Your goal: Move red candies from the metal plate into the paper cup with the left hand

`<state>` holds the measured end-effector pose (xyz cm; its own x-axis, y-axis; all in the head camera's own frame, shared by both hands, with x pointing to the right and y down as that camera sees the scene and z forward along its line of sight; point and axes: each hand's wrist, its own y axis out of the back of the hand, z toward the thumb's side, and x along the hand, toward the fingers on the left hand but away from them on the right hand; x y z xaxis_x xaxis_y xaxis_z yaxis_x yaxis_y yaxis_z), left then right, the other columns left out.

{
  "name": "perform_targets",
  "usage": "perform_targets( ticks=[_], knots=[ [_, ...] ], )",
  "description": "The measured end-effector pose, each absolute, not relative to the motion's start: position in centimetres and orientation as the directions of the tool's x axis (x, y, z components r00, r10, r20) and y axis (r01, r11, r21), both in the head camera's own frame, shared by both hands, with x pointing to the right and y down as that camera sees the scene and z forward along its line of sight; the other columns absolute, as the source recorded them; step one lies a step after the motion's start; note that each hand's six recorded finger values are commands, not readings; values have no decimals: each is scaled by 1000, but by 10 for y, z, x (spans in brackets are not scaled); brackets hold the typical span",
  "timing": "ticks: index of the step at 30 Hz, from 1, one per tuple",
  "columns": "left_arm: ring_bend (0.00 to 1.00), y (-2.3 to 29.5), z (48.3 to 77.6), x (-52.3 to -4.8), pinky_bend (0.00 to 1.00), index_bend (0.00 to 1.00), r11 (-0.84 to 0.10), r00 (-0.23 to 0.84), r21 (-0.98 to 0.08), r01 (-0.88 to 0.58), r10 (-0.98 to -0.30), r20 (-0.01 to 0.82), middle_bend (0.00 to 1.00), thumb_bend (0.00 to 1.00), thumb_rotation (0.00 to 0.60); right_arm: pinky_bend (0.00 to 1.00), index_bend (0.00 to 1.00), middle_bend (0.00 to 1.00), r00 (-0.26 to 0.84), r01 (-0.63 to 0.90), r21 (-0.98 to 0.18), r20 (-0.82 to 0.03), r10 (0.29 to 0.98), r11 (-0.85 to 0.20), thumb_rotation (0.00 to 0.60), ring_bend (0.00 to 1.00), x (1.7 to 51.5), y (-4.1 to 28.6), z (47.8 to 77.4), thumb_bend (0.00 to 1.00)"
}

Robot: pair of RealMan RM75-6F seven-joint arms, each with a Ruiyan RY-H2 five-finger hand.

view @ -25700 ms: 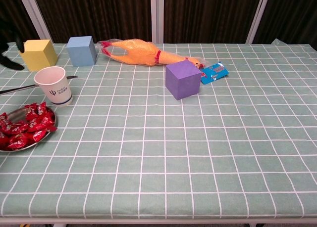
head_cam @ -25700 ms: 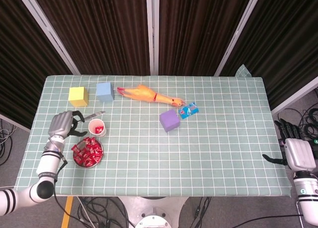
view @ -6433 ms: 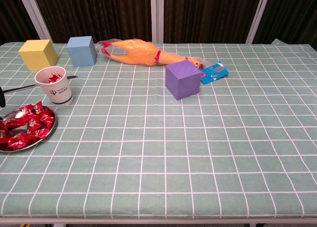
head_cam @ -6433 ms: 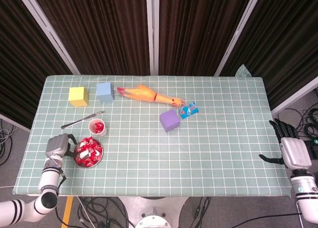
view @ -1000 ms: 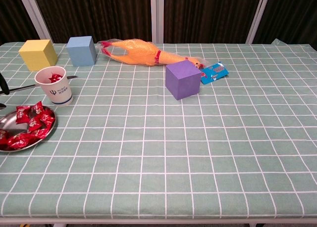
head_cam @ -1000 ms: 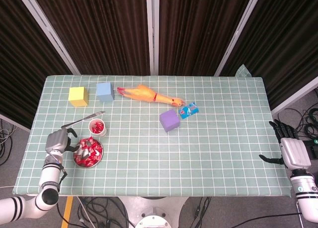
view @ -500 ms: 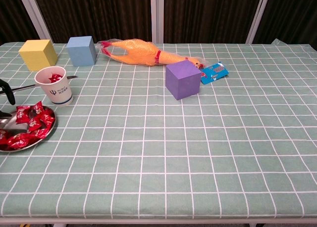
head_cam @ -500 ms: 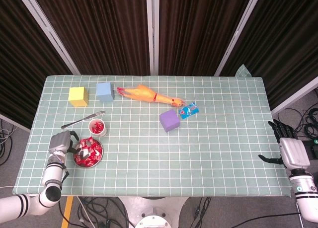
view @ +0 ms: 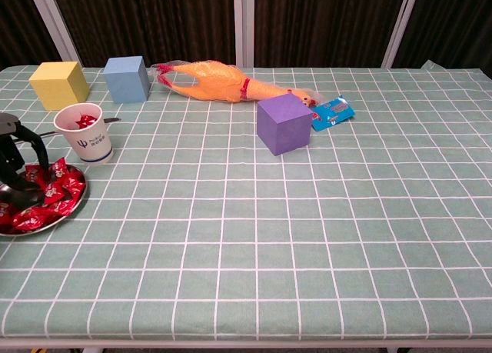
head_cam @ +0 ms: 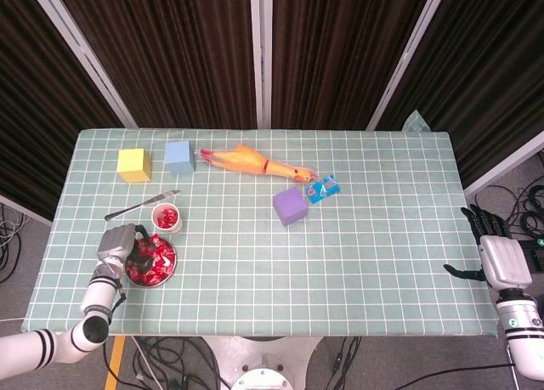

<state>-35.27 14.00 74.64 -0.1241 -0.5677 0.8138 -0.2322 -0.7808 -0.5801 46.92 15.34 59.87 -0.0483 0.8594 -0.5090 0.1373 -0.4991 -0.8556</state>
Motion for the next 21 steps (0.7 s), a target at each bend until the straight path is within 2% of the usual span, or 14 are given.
perform_targets(
  ticks=[14, 21],
  knots=[
    [1000, 140, 746, -379, 1000, 519, -780, -200, -593, -203, -559, 804, 1000, 254, 600, 0, 0, 0, -44, 137, -855, -509, 859, -500, 512, 0, 467, 154, 599, 0],
    [1000, 145, 744, -382, 1000, 523, -785, -201, -584, -209, -550, 811, 1000, 254, 600, 0, 0, 0, -38, 137, -858, -504, 863, -495, 514, 0, 465, 153, 597, 0]
  ],
)
